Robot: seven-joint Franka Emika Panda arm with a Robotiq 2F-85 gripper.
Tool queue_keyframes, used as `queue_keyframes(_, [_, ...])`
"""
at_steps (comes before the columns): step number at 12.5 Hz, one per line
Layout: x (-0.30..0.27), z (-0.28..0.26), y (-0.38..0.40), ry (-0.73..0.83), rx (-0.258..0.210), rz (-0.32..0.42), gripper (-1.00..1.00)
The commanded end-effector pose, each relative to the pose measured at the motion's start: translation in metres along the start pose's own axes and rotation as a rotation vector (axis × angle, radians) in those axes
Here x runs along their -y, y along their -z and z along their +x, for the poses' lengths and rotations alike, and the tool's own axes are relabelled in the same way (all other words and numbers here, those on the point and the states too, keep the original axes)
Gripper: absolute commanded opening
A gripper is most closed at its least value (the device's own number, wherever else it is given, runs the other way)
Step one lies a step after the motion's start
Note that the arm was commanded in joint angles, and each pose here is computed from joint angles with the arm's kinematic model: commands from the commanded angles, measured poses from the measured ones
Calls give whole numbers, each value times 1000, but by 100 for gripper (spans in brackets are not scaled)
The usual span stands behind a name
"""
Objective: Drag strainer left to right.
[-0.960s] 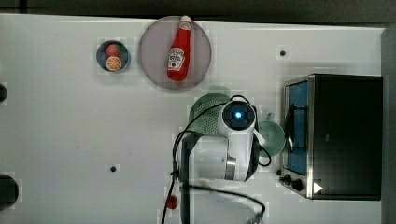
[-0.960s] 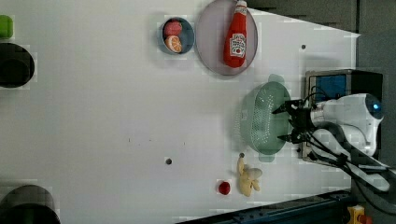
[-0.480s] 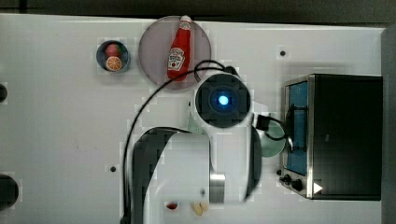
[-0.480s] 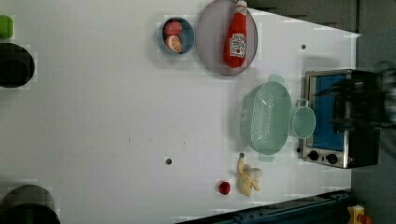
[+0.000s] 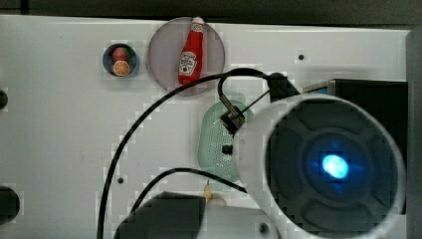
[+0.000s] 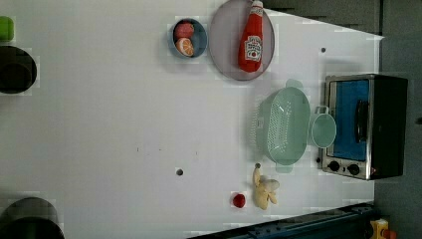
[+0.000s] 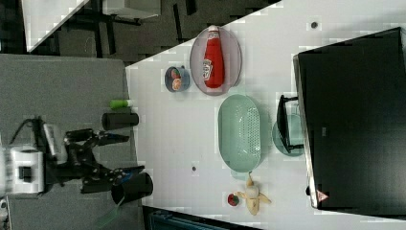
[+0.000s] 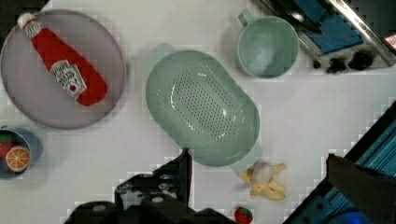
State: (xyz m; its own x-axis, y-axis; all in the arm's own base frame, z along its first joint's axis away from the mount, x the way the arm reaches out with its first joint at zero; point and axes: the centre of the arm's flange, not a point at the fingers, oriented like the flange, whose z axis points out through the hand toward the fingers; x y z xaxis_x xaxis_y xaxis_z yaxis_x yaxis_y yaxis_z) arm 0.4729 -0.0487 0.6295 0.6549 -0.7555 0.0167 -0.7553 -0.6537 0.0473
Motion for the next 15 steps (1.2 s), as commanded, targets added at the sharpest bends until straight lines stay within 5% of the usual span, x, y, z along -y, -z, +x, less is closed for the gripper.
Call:
queue_keyframes(1, [6, 1, -9, 115, 28, -24, 100])
queue_keyframes(15, [15, 8, -27, 116, 54, -51, 100])
